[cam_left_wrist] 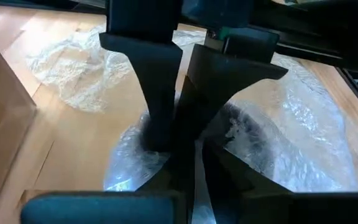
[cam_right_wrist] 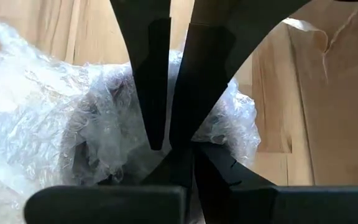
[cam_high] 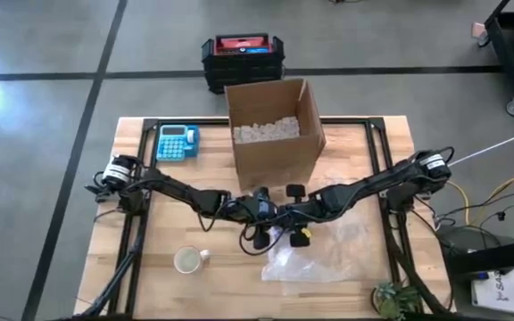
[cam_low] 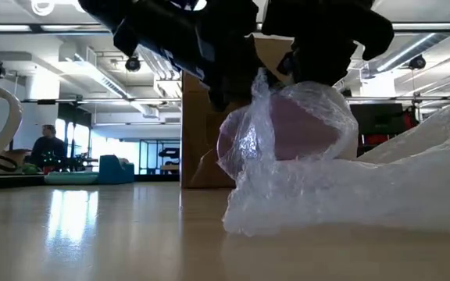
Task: Wrap mug
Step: Wrap the purple mug with bubble wrap
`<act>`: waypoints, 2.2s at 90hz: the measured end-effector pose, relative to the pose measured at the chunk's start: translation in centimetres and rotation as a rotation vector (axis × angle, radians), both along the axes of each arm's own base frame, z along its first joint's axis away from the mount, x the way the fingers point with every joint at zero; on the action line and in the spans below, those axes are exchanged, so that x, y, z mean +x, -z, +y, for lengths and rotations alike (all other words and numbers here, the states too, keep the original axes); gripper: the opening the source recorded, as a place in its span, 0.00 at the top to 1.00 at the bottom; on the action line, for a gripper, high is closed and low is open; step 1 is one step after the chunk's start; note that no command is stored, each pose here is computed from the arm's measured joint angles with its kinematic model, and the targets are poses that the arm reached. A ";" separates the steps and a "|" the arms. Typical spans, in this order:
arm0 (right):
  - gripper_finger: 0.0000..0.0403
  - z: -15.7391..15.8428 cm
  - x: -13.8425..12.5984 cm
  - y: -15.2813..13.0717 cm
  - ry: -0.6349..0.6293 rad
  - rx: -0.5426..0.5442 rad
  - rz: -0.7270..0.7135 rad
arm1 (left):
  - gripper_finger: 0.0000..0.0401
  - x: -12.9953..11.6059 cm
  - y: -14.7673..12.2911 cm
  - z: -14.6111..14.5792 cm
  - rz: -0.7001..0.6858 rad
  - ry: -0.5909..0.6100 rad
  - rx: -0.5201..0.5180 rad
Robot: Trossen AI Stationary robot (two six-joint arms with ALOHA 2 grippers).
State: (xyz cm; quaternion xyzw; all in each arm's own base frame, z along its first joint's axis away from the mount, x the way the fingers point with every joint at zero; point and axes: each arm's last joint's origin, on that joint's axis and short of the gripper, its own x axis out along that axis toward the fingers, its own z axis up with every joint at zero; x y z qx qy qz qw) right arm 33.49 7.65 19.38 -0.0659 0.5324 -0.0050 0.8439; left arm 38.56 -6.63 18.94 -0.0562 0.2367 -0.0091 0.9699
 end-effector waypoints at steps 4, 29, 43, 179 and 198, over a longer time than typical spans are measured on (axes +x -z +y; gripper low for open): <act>1.00 0.0 0.0 0.0 0.000 0.000 0.000 | 0.95 0.0 0.0 0.0 0.002 0.000 0.000; 1.00 0.0 0.0 0.0 0.007 0.002 -0.002 | 0.95 0.0 0.0 0.0 0.001 0.000 -0.003; 1.00 0.0 0.0 0.0 -0.011 -0.007 -0.001 | 0.99 0.0 0.0 0.0 0.002 0.005 -0.006; 1.00 -0.1 0.0 -0.3 -0.031 -0.017 -0.008 | 1.00 -0.5 -1.0 0.0 -0.009 0.003 -0.015; 1.00 -0.1 0.0 -0.3 -0.044 -0.021 -0.014 | 1.00 -0.6 -0.9 0.1 0.019 0.054 -0.004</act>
